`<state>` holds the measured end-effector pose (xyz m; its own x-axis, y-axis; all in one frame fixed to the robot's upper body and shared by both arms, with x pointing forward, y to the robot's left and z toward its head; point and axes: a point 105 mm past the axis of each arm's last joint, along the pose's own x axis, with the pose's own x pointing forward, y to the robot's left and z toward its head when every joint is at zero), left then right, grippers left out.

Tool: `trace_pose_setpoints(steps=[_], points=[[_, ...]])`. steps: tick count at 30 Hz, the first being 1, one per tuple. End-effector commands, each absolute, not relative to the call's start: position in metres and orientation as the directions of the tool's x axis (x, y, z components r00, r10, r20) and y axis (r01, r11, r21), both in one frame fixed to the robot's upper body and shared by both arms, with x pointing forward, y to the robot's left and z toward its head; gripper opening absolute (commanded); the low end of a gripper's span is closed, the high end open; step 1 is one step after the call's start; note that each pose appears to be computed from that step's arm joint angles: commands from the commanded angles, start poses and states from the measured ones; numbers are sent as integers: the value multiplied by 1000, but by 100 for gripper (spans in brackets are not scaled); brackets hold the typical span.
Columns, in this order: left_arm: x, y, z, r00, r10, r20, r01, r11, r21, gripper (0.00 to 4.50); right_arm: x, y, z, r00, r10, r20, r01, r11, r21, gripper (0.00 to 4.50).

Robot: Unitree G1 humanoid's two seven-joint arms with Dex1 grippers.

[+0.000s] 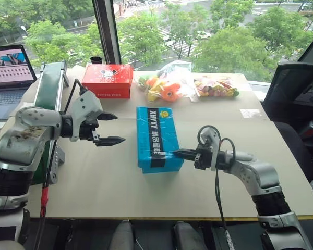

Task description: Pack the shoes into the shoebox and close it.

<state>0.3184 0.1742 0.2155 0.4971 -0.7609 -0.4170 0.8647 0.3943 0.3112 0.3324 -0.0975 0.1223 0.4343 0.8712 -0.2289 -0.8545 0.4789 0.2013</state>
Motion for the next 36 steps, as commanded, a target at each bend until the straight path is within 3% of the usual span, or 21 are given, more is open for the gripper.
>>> trace_pose_setpoints(steps=[1,3,6,10,16,21,25,29,34,36], points=[[315,175,226,518,-765,-383,848,403,344,450,358,-83,150,478,856,-198,-860,501,91,1],[316,176,222,535,-761,-369,840,430,330,450,379,-59,174,481,864,-147,-868,493,56,1],[317,176,216,550,-755,-358,832,456,317,450,397,-37,185,490,861,-136,-867,497,26,1],[313,174,204,565,-747,-350,824,487,290,450,420,-13,163,521,821,-233,-850,525,-51,1],[306,178,194,597,-726,-341,802,538,259,450,417,-4,107,495,771,-401,-855,515,-66,1],[307,178,191,614,-715,-334,789,557,259,450,421,-13,104,532,751,-391,-842,518,-150,1],[314,174,192,645,-711,-280,764,586,270,450,414,-17,161,473,861,-184,-881,462,-104,110],[316,173,188,676,-709,-200,733,622,275,450,385,-63,207,456,888,-59,-886,447,-119,249],[310,174,179,687,-714,-133,723,653,227,450,359,-119,202,548,826,-130,-832,523,-184,424],[308,178,164,721,-676,-149,690,686,230,450,355,-147,195,629,766,-133,-776,608,-169,447]])
